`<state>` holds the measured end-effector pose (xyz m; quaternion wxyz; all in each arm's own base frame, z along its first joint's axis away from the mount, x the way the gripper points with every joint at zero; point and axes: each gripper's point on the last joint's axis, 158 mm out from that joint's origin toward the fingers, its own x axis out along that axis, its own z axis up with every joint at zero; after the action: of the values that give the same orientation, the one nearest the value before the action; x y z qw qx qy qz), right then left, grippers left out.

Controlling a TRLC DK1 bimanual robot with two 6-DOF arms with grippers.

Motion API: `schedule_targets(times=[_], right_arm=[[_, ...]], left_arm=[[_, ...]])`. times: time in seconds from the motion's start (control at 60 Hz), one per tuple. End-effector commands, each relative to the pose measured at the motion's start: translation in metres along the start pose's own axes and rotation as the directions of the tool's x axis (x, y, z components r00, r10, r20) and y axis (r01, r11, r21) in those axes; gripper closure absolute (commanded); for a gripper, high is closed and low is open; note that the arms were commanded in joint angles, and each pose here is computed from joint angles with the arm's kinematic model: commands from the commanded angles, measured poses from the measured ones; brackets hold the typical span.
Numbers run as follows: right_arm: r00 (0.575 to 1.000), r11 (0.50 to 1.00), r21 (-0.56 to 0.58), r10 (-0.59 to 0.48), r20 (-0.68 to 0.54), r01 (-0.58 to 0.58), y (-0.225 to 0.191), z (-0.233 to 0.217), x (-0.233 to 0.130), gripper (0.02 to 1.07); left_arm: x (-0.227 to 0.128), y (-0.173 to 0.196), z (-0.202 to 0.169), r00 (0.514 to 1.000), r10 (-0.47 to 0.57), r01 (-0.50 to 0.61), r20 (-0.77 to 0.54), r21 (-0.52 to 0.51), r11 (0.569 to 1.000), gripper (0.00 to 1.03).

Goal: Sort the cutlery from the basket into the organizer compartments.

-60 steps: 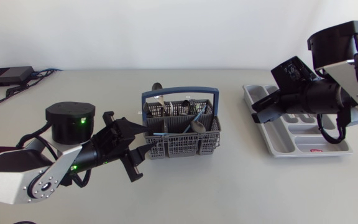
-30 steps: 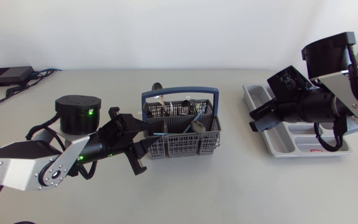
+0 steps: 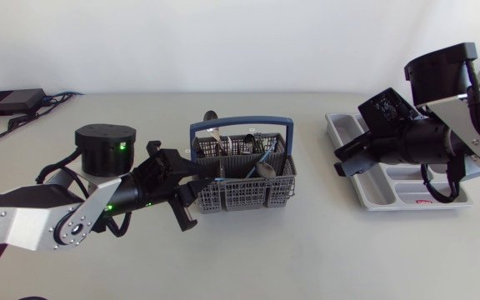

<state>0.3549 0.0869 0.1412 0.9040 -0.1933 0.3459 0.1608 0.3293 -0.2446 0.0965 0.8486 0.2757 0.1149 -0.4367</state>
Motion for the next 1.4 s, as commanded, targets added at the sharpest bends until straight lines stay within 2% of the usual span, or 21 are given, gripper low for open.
schedule_targets(times=[0.0,0.15,0.283,0.5,0.65,0.833,1.05,1.267,1.383], right_arm=[[1.000,1.000,0.012,0.005,-0.017,-0.005,0.005,-0.011,0.002,0.43],[1.000,1.000,0.012,0.006,-0.020,-0.005,0.006,-0.012,0.002,0.43],[1.000,1.000,0.009,0.009,-0.022,-0.008,0.007,-0.013,0.002,0.43],[1.000,1.000,0.008,0.010,-0.024,-0.010,0.009,-0.016,0.000,0.43],[1.000,1.000,-0.003,0.016,-0.021,-0.016,0.012,-0.015,-0.003,0.43],[0.998,0.998,-0.030,0.050,-0.030,-0.051,0.029,-0.021,-0.004,0.43],[0.996,0.995,-0.055,0.078,-0.031,-0.079,0.043,-0.026,-0.010,0.43],[0.995,0.992,-0.083,0.098,-0.021,-0.099,0.053,-0.027,-0.021,0.41],[0.994,0.990,-0.098,0.106,0.001,-0.106,0.057,-0.023,-0.031,0.41]], left_arm=[[0.004,0.004,0.003,1.000,-0.004,0.003,0.007,0.007,1.000,0.79],[0.004,0.002,0.005,1.000,-0.024,0.024,0.016,0.004,1.000,0.84],[0.005,0.002,0.006,0.999,-0.031,0.031,0.021,0.002,1.000,1.00],[0.008,0.005,0.008,0.998,-0.061,0.062,0.016,-0.015,0.998,1.00],[0.000,0.013,0.026,0.997,-0.070,0.070,0.024,-0.008,0.997,1.00],[-0.017,0.028,0.058,0.997,-0.078,0.077,0.012,0.066,0.995,1.00],[-0.027,0.033,0.083,0.991,-0.118,0.128,-0.064,0.194,0.973,1.00],[-0.034,0.024,0.089,0.976,-0.135,0.183,-0.170,0.308,0.934,1.00],[-0.046,0.025,0.092,0.967,-0.136,0.204,-0.215,0.337,0.919,1.00]])
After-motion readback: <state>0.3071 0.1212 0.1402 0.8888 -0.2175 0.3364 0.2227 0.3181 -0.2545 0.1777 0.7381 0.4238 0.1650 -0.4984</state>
